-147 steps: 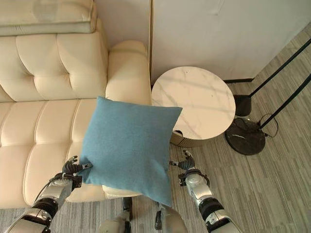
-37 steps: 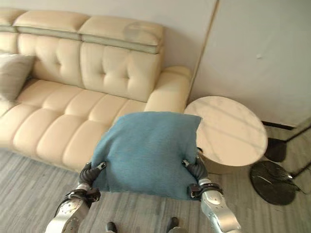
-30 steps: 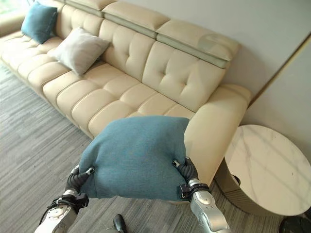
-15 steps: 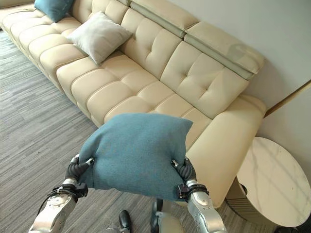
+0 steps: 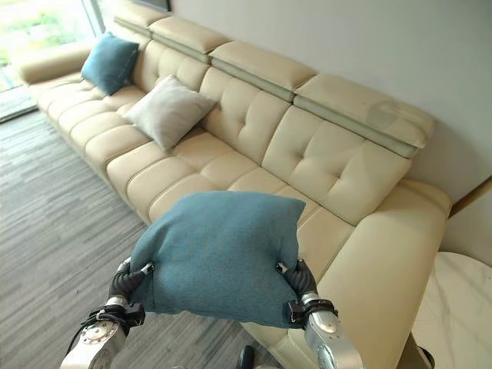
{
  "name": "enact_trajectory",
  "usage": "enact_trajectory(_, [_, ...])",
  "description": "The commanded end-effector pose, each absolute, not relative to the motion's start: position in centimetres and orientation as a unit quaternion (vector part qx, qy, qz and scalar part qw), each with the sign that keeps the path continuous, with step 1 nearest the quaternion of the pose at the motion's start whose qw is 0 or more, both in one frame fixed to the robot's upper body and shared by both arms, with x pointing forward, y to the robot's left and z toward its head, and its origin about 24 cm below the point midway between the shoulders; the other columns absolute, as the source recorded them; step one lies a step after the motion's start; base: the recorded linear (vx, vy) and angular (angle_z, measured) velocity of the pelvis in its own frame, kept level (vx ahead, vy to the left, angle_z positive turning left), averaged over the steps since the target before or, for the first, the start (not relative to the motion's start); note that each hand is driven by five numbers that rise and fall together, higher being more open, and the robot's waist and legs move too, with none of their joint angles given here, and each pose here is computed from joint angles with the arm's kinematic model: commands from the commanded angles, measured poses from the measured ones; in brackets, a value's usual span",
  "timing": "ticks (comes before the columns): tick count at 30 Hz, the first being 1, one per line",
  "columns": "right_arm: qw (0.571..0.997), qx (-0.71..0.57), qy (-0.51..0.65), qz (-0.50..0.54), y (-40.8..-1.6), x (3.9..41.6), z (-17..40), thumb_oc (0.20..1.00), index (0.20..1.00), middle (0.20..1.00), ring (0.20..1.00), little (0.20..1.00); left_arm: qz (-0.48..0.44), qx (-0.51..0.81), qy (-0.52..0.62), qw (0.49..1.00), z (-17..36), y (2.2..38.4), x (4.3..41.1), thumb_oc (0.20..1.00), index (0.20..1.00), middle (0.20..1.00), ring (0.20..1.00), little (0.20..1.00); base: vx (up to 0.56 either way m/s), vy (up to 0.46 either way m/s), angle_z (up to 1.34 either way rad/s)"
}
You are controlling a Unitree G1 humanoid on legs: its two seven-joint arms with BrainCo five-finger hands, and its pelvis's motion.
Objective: Pick up all the scattered cushions and arrange them neatly on the sofa.
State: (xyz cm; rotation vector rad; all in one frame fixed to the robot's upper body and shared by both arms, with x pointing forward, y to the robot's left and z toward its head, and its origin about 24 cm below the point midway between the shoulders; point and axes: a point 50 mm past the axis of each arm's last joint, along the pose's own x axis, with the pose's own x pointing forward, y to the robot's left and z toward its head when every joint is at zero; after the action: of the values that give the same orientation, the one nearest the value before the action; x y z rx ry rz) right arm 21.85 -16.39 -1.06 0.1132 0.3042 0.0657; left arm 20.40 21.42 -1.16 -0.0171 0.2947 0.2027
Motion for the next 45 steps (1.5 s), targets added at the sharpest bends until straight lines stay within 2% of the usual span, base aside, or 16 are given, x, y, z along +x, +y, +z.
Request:
enact_trajectory(1, [0.995,0.064,0.052,0.050,-16.2,23.5,2.4,0.200,0.200,0.200,0.200,0.200,0.096,-0.023,0.007,0.995,3.8,21.3,22.9,0.200,0.200,0.200,0.200,0.200,0.13,0.073,-0.80])
enact_trajectory(13, [0.997,0.021,0.060,0.032,-17.6,22.7,2.2,0.200,0.200,0.200,0.200,0.200,0.101,-0.025,-0.006,0.995,4.3,20.9,22.3,0.200,0.200,0.200,0.200,0.200,0.12,0.158,-0.76])
enact_trajectory(28, [0.994,-0.005,0.057,0.092,-14.1,24.6,2.3,0.200,0.200,0.200,0.200,0.200,0.094,0.013,-0.007,0.995,4.5,21.9,22.8,0.200,0.200,0.200,0.200,0.200,0.03,0.105,-0.72])
enact_trajectory(34, [0.991,-0.040,0.091,0.086,-13.9,25.2,0.9,0.200,0.200,0.200,0.200,0.200,0.067,0.032,0.023,0.997,3.3,20.5,23.9,0.200,0.200,0.200,0.200,0.200,0.10,0.011,0.03])
enact_trajectory(36, [0.992,-0.056,0.078,0.080,-13.5,26.8,1.6,0.200,0.200,0.200,0.200,0.200,0.055,0.050,0.012,0.997,3.8,19.8,25.5,0.200,0.200,0.200,0.200,0.200,0.05,0.013,0.07])
enact_trajectory(40, [0.995,-0.065,0.000,0.081,-10.9,31.5,6.3,0.200,0.200,0.200,0.200,0.200,0.026,0.070,-0.061,0.995,8.1,17.4,30.5,0.200,0.200,0.200,0.200,0.200,-0.19,-0.016,0.00])
enact_trajectory(43, [0.988,-0.091,-0.112,0.047,-10.0,36.6,14.6,0.200,0.200,0.200,0.200,0.200,0.016,0.103,-0.183,0.978,17.0,15.4,36.0,0.200,0.200,0.200,0.200,0.200,-0.37,-0.068,0.06])
enact_trajectory(45, [0.978,-0.112,-0.176,0.018,-10.7,38.3,19.7,0.200,0.200,0.200,0.200,0.200,0.027,0.145,-0.265,0.953,23.1,15.4,37.5,0.200,0.200,0.200,0.200,0.200,-0.18,-0.053,0.15])
